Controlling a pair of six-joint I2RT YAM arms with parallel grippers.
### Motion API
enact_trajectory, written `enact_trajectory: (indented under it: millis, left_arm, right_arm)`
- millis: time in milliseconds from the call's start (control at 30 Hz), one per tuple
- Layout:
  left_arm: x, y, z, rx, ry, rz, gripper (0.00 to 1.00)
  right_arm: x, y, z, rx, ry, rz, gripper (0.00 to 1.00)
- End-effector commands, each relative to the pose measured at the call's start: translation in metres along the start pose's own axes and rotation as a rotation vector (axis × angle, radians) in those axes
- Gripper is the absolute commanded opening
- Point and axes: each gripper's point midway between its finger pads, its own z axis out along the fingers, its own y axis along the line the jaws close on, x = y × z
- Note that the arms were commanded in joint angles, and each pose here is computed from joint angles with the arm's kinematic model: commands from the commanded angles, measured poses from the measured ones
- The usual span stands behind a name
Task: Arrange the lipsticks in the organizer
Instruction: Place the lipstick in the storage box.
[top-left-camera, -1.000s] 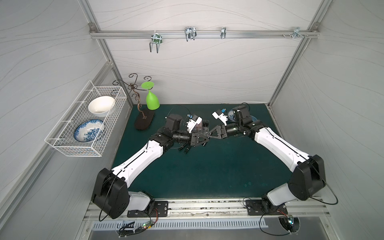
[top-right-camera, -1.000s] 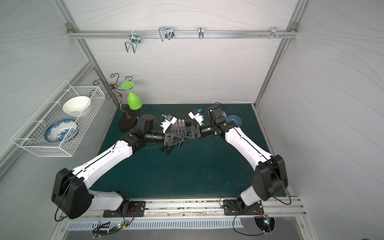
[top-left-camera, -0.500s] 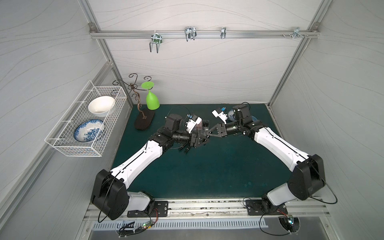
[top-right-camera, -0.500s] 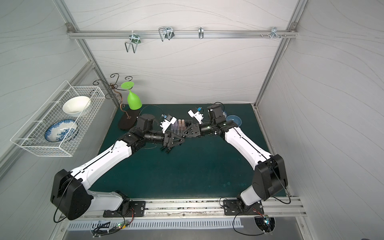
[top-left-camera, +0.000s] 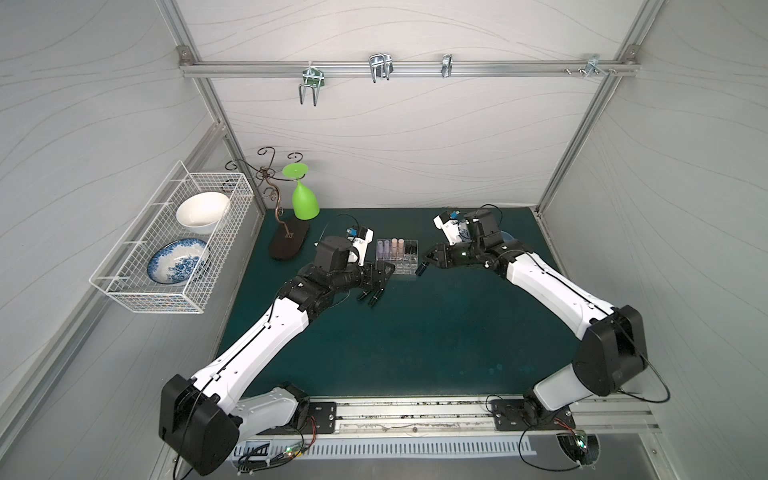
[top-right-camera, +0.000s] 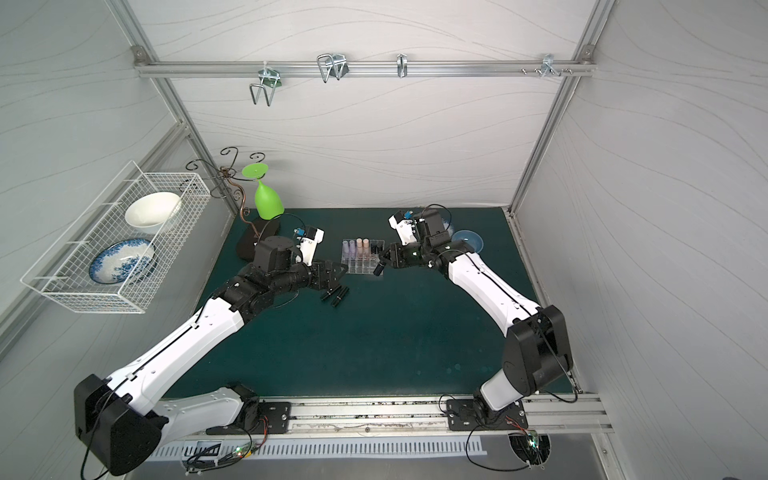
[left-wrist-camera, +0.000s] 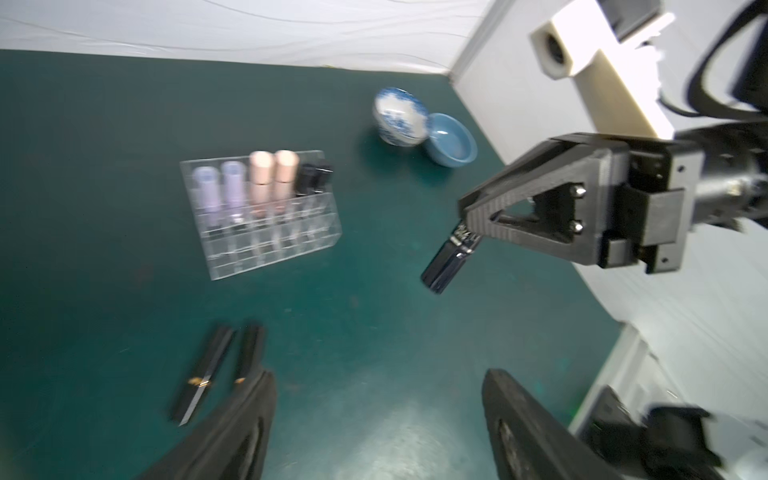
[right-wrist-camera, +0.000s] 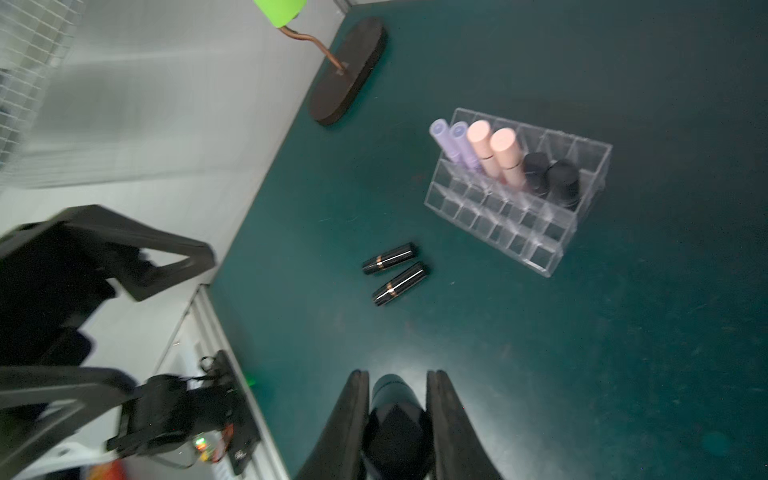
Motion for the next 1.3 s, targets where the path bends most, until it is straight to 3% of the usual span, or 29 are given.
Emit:
enact_trajectory:
  millis: [0, 233, 533, 1067, 1167, 1267]
  left_arm:
    - [-0.01, 0.028, -0.005, -0.164, -0.072, 0.011, 0.83]
    - [0.002, 0.044, 0.005, -0.215, -0.047, 0.009, 0.82]
    - [0.006, 0.052, 0.007, -0.233, -0.046, 0.011, 0.81]
    - [0.012, 0.061, 0.013, -0.244, -0.039, 0.002, 0.81]
    - [0.013, 0.061, 0.013, -0.244, -0.037, 0.001, 0.81]
    - [0.014, 0.06, 0.013, -0.241, -0.027, 0.0, 0.81]
  right_arm:
    - [-0.018, -0.019, 0.02, 0.172, -0.064, -0.12, 0.14]
    - [-0.028, -0.044, 0.066, 0.299, -0.057, -0.212, 0.15]
    - [-0.043, -0.082, 0.097, 0.458, -0.055, -0.287, 0.16]
    - [-0.035, -0.107, 0.126, 0.511, -0.017, -0.312, 0.17]
    - [-0.032, -0.108, 0.128, 0.513, -0.013, -0.313, 0.21]
    - [-0.03, -0.109, 0.128, 0.519, -0.01, -0.318, 0.33]
